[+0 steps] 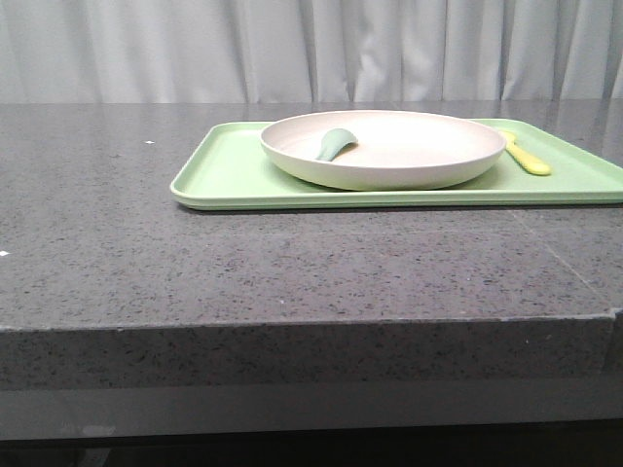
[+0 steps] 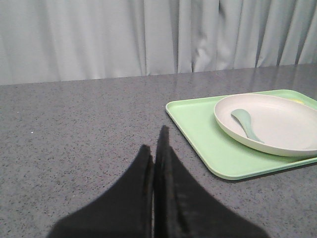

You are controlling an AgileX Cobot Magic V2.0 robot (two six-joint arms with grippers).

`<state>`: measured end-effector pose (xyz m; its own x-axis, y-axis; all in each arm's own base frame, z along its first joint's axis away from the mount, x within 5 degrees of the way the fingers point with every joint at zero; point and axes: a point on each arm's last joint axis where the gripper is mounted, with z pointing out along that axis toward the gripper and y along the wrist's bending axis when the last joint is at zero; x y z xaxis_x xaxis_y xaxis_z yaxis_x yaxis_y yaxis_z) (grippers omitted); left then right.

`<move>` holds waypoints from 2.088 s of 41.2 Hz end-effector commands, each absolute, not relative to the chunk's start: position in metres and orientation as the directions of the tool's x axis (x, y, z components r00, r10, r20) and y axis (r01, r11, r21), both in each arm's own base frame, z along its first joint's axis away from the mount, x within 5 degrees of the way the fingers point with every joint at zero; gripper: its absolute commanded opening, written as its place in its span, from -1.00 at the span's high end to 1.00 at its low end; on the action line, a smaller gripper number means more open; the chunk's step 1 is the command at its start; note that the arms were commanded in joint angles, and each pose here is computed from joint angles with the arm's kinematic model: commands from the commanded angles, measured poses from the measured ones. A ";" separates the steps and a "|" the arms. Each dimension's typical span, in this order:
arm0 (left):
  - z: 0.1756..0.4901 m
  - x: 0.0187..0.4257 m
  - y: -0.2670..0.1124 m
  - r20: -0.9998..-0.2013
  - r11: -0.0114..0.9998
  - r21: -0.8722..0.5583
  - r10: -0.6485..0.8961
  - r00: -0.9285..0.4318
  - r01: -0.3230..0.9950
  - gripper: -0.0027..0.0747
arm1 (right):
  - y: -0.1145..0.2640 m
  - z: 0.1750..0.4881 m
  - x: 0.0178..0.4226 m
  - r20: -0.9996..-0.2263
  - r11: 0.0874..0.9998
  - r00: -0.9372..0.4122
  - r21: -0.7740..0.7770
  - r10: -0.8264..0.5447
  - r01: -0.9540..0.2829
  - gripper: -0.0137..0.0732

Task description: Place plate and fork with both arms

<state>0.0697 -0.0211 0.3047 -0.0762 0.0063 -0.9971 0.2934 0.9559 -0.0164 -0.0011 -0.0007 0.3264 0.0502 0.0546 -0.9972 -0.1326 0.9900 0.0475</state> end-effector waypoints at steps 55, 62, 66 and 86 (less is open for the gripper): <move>0.321 0.069 -0.021 -0.999 0.953 -0.023 -0.030 0.019 0.301 0.98 | 0.006 0.217 0.051 -0.997 0.992 -0.075 0.013 0.004 -0.123 0.83; 0.321 0.069 -0.021 -0.999 0.953 -0.023 -0.030 0.019 0.301 0.98 | 0.006 0.217 0.051 -0.997 0.992 -0.075 0.013 0.004 -0.123 0.83; 0.321 0.069 -0.021 -0.999 0.953 -0.023 -0.030 0.019 0.301 0.98 | 0.006 0.217 0.051 -0.997 0.992 -0.075 0.013 0.004 -0.123 0.83; 0.321 0.069 -0.021 -0.999 0.953 -0.023 -0.030 0.019 0.301 0.98 | 0.006 0.217 0.051 -0.997 0.992 -0.075 0.013 0.004 -0.123 0.83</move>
<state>0.0697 -0.0211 0.3047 -0.0762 0.0063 -0.9971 0.2934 0.9559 -0.0164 0.0508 0.0064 0.2005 -0.1786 0.0149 -0.9838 -0.1233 0.9917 0.0374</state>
